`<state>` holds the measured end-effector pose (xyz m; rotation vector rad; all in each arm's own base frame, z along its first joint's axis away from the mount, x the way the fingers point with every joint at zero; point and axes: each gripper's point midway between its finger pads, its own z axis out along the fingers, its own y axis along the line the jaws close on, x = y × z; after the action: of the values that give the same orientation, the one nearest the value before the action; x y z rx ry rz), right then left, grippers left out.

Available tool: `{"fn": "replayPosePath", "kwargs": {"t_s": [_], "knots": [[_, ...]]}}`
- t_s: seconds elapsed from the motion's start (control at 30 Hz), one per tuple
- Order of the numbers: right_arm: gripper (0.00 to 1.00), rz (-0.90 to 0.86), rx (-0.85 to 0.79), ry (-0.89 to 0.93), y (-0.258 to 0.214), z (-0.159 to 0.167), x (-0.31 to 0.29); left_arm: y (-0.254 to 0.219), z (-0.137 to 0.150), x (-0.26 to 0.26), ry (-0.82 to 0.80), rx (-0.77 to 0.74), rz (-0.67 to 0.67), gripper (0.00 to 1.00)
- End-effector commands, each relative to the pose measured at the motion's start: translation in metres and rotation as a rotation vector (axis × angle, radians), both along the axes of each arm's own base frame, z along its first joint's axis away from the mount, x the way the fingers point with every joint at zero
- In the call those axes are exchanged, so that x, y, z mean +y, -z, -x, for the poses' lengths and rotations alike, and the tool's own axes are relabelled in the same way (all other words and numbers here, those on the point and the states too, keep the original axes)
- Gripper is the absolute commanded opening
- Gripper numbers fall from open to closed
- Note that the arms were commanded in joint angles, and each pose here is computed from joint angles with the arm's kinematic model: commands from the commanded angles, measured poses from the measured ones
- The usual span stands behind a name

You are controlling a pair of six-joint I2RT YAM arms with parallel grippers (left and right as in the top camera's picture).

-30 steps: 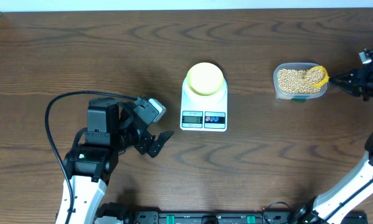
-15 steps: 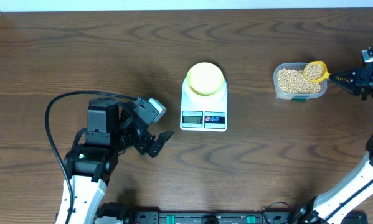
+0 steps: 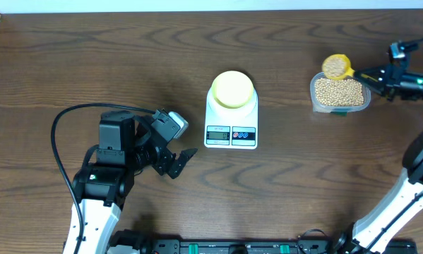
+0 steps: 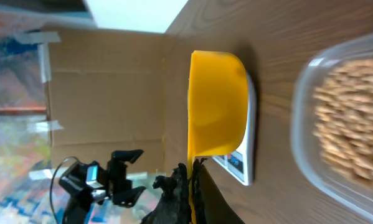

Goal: Scoop item into bowl and weigh 50g on scale
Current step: 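Lift the filled scoop and carry it left toward the bowl on the scale, then tilt the scoop over the yellow bowl to pour soybeans in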

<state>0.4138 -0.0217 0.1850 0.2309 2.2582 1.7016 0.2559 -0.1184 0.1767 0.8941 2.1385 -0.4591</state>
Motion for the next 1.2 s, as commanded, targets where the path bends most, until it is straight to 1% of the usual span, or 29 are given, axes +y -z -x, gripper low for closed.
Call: {"fn": "replayPosePath", "kwargs": {"t_s": [0.0,0.2,0.37,0.5,0.77,0.83,0.97,1.17], "knots": [[0.01,-0.073,0.013,-0.033,-0.009,-0.005,0.029,-0.005,-0.002,-0.001,0.007,-0.012,0.008,0.99],[0.01,-0.068,0.066,-0.156,-0.004,-0.006,0.087,-0.005,-0.002,-0.001,0.007,-0.012,0.008,0.99],[0.01,0.011,0.156,-0.229,0.015,-0.013,0.134,-0.005,-0.002,-0.001,0.007,-0.012,0.008,0.99],[0.01,0.027,0.148,-0.272,0.017,-0.021,0.17,-0.005,-0.002,-0.001,0.007,-0.012,0.008,0.99],[0.01,0.106,0.16,-0.322,0.022,-0.02,0.211,-0.005,-0.002,-0.001,0.007,-0.012,0.008,0.99],[0.01,0.16,0.162,-0.327,0.023,-0.021,0.22,-0.005,-0.002,-0.001,0.007,-0.012,0.008,0.99],[0.01,0.227,0.142,-0.331,0.021,-0.023,0.23,-0.005,-0.002,-0.001,0.007,-0.012,0.008,0.99],[0.01,0.322,0.065,-0.333,0.011,-0.031,0.239,-0.005,-0.002,-0.001,0.007,-0.012,0.008,0.99]]}}
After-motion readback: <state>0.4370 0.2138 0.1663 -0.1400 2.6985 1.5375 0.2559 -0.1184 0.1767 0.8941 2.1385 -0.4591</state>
